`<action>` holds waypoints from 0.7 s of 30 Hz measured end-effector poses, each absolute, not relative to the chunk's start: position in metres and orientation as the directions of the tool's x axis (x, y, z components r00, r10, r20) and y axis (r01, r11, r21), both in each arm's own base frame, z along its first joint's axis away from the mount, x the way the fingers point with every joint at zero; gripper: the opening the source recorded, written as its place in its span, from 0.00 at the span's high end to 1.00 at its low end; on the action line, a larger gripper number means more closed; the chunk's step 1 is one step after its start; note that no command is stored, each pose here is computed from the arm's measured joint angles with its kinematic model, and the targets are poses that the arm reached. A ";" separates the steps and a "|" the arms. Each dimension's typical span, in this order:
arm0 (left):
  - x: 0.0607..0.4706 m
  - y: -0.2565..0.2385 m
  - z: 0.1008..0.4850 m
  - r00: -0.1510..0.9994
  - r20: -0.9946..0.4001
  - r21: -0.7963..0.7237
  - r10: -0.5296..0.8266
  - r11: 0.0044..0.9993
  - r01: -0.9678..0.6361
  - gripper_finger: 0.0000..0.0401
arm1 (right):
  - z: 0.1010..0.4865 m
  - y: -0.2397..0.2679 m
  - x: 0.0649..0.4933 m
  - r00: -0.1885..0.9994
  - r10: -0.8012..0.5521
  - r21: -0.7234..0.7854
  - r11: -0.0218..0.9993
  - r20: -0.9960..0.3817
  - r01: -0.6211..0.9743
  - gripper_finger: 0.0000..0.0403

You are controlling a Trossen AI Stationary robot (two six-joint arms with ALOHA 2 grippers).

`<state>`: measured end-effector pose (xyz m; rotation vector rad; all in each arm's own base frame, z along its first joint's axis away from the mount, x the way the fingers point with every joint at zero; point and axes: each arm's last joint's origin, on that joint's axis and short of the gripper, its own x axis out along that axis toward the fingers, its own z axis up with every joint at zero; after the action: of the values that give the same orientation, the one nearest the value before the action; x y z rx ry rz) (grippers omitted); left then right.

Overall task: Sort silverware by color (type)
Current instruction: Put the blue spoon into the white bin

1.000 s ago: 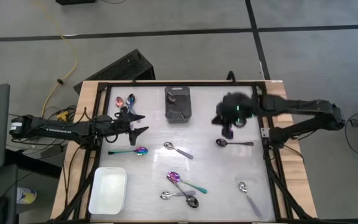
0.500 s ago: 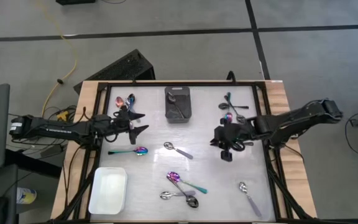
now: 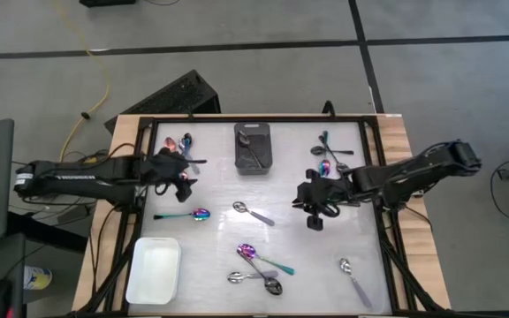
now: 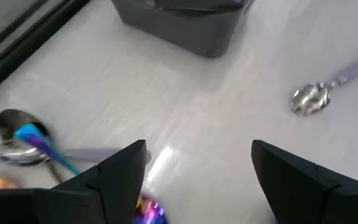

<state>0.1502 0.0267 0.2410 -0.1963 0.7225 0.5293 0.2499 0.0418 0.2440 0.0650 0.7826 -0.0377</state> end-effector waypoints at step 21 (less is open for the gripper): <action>0.152 0.160 0.202 0.129 -0.972 0.003 0.196 0.560 -0.829 0.36 | 0.243 0.046 0.253 0.720 0.006 0.031 0.999 -0.694 0.021 0.81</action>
<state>0.1522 0.1599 0.2022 -0.6453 1.2212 0.8251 0.2534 0.0457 0.2430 0.0378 0.7668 -0.0082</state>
